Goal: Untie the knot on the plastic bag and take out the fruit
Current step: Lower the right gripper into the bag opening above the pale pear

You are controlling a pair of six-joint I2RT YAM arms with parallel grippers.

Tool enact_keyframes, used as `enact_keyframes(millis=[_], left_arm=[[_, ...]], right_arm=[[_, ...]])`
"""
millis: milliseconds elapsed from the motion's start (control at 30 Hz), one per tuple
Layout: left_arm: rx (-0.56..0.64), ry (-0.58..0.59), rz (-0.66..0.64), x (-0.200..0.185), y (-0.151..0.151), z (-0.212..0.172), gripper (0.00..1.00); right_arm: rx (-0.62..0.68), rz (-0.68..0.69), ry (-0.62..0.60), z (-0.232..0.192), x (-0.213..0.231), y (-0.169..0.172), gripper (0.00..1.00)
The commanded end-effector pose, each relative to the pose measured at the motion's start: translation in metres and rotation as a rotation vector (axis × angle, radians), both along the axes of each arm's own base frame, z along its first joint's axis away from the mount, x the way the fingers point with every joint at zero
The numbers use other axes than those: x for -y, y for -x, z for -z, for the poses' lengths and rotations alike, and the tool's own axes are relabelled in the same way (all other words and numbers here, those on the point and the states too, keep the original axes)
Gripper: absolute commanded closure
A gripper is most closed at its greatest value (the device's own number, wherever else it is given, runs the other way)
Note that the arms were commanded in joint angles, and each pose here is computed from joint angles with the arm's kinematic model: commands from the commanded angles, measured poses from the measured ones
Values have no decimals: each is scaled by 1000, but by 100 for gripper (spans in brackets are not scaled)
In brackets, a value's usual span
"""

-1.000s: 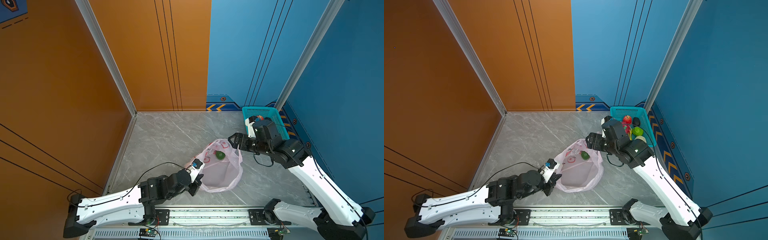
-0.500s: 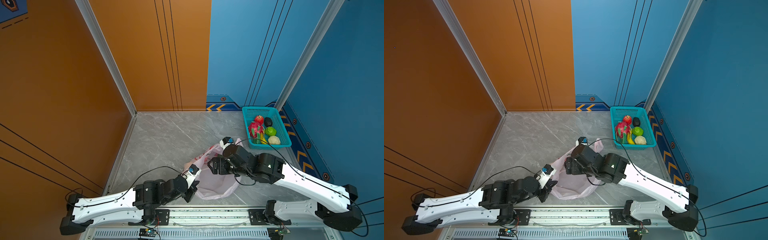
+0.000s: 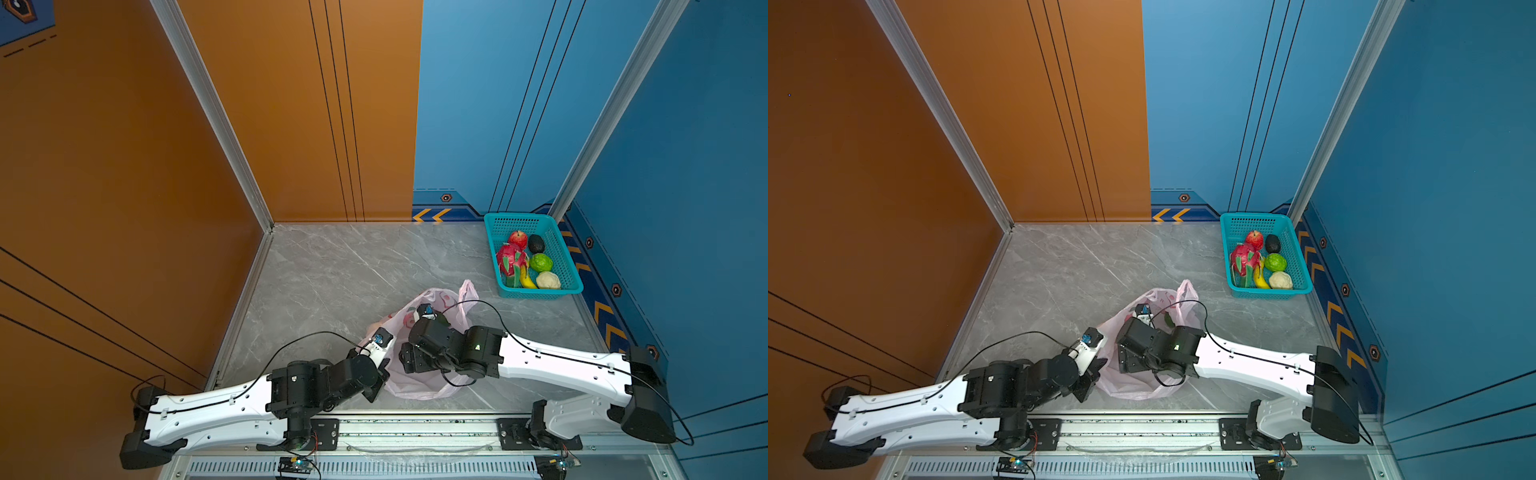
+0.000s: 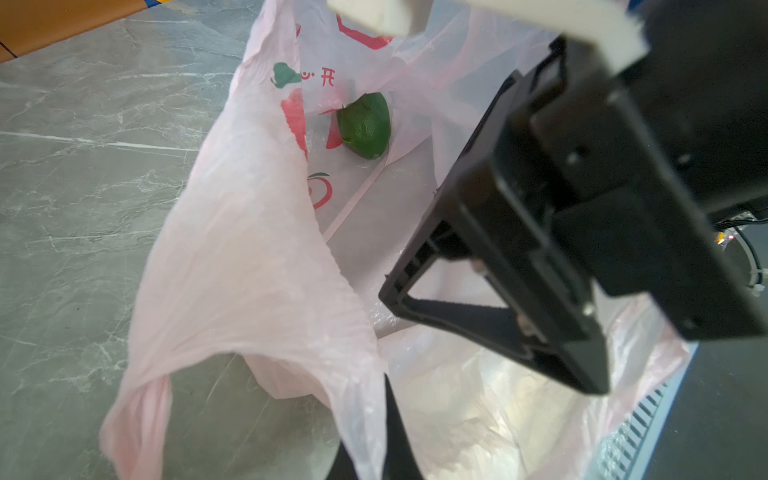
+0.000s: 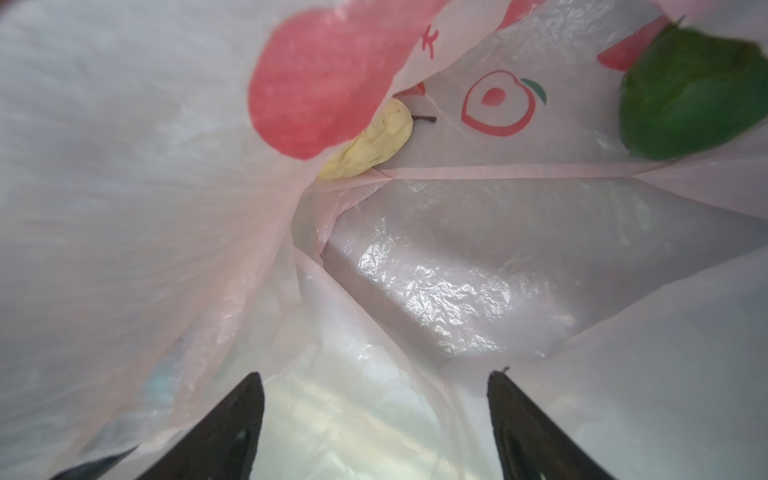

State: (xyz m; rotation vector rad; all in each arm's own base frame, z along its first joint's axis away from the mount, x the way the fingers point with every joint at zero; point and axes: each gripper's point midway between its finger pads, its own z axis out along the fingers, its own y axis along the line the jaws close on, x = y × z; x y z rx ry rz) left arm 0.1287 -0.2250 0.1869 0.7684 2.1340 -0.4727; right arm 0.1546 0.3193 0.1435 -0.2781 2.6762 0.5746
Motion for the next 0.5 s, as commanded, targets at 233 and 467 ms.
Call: enact_keyframes(millis=[233,467], left_arm=[[66,36,-59,-9,-17,-29,100],[75,57,-43,-4,-19,-32,100]], right_arm=[[-80,-2,-26,48,-19,14,16],[-108,76,-96,66,-33,-2,15]])
